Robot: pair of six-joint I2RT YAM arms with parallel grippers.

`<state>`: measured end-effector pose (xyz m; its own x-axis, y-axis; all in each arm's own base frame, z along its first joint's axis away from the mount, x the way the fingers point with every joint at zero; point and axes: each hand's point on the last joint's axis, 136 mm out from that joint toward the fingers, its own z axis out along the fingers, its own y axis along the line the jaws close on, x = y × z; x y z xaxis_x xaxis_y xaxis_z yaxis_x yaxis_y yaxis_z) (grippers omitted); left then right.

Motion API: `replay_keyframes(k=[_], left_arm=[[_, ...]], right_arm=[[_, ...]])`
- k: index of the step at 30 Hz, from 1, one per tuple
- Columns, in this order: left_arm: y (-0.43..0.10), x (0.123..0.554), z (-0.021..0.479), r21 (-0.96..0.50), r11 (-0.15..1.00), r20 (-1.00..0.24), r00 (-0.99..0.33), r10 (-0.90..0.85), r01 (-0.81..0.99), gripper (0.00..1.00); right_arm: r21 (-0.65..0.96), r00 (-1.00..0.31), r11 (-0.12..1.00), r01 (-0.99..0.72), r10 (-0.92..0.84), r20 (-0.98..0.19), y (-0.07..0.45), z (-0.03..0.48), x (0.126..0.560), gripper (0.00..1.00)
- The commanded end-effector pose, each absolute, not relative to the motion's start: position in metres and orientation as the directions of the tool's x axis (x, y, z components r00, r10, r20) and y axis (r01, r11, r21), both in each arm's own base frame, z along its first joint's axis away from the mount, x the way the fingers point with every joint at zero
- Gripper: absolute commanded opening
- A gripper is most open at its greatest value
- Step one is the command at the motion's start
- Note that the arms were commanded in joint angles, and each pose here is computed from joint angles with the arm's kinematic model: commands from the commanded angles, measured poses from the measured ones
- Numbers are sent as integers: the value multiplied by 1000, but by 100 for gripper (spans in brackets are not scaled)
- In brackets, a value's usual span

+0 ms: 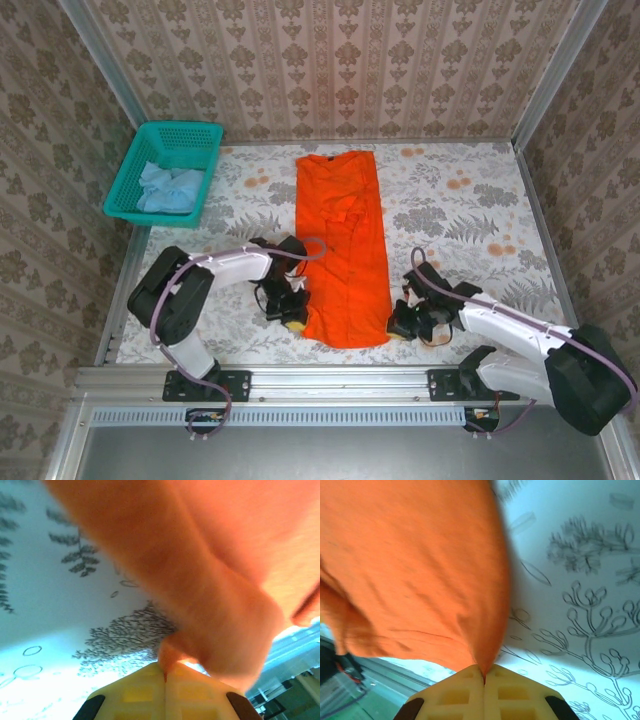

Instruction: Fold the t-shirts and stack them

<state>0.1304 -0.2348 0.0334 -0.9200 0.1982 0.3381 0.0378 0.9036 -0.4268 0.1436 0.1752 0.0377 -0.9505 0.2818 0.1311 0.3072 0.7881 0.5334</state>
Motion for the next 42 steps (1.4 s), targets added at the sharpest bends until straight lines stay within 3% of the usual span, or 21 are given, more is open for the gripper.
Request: replay_keyframes(k=[1, 4, 8, 12, 23, 29, 31, 34, 38, 42], left_arm=[[-247, 160, 74, -519, 853, 230, -952, 201, 55, 0], [-250, 192, 100, -566, 824, 177, -973, 147, 22, 0], [-251, 234, 121, -610, 793, 119, -990, 72, -16, 0], [-250, 276, 125, -646, 756, 132, -991, -21, -103, 0], [-235, 376, 104, -646, 725, 158, -971, -181, -240, 0], [-227, 406, 76, -622, 721, 202, -952, -229, -305, 0], [-227, 411, 70, -619, 717, 217, -947, -236, -321, 6], [-227, 421, 68, -621, 713, 208, -946, -250, -325, 17], [-230, 440, 79, -647, 695, 178, -949, -261, -313, 21], [-239, 460, 96, -698, 655, 143, -953, -266, -288, 19]], right_arm=[[626, -950, 725, 286, 299, 87, 181, 77, 173, 0], [688, -936, 671, 277, 349, 37, 181, 106, 209, 0], [684, -926, 679, 266, 378, -14, 176, 123, 251, 0], [673, -909, 685, 278, 414, -46, 169, 130, 300, 0], [612, -897, 710, 348, 442, -2, 167, 94, 416, 0], [558, -891, 725, 404, 451, 58, 165, 64, 444, 0], [537, -886, 733, 418, 460, 61, 161, 57, 449, 0], [527, -871, 723, 447, 486, 72, 156, 50, 455, 9], [533, -852, 703, 471, 519, 68, 148, 53, 462, 20], [557, -828, 674, 484, 558, 44, 138, 64, 468, 17]])
